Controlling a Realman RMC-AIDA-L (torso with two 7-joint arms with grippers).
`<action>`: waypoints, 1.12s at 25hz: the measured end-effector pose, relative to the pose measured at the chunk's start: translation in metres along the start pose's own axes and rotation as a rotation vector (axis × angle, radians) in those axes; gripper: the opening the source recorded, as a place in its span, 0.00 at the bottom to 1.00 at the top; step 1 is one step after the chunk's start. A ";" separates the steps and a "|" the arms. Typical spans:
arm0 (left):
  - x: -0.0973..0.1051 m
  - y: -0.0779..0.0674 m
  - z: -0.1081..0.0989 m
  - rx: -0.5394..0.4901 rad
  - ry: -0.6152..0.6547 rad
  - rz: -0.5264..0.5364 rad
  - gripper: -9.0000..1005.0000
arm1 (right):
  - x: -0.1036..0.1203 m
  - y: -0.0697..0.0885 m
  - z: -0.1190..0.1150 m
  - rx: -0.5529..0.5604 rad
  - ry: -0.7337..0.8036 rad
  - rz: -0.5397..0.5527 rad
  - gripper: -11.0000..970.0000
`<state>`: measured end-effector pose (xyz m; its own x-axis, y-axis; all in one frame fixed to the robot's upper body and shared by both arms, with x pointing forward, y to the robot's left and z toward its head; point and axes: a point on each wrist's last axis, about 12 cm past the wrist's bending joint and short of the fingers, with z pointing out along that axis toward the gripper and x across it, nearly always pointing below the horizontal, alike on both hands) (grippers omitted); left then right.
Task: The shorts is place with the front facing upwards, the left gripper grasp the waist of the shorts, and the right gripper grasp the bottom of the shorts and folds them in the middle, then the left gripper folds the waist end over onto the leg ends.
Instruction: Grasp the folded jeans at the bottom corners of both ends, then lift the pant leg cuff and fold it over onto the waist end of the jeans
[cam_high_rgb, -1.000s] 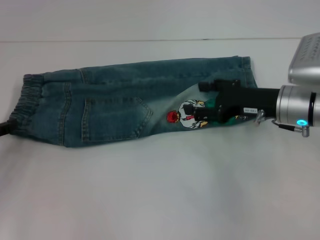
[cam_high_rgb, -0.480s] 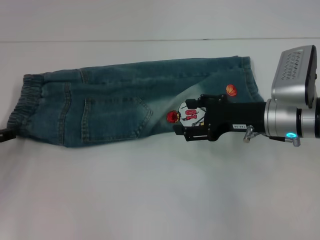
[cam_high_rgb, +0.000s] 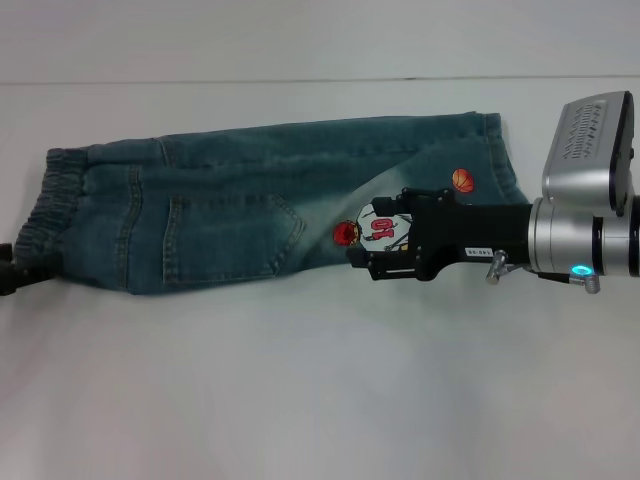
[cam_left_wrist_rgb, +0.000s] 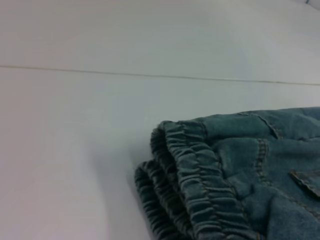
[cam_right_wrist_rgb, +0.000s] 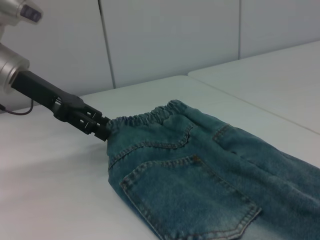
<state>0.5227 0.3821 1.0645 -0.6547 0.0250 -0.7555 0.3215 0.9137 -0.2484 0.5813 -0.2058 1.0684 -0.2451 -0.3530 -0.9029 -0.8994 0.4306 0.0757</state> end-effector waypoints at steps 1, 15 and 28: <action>0.000 0.000 0.001 0.001 0.001 0.001 0.86 | 0.000 0.000 0.000 0.002 0.000 0.001 0.89; -0.002 0.000 0.013 0.000 0.040 -0.010 0.58 | 0.001 0.000 -0.001 0.006 -0.005 0.009 0.88; -0.005 -0.004 0.017 0.022 0.084 0.027 0.10 | -0.001 -0.003 0.000 0.028 -0.015 0.014 0.88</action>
<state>0.5366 0.3710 1.0592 -0.7000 0.0843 -0.7092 0.3541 0.9033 -0.2421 0.5842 -0.2066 1.0690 -0.2519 -0.3344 -0.9081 -0.8852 0.4588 0.0766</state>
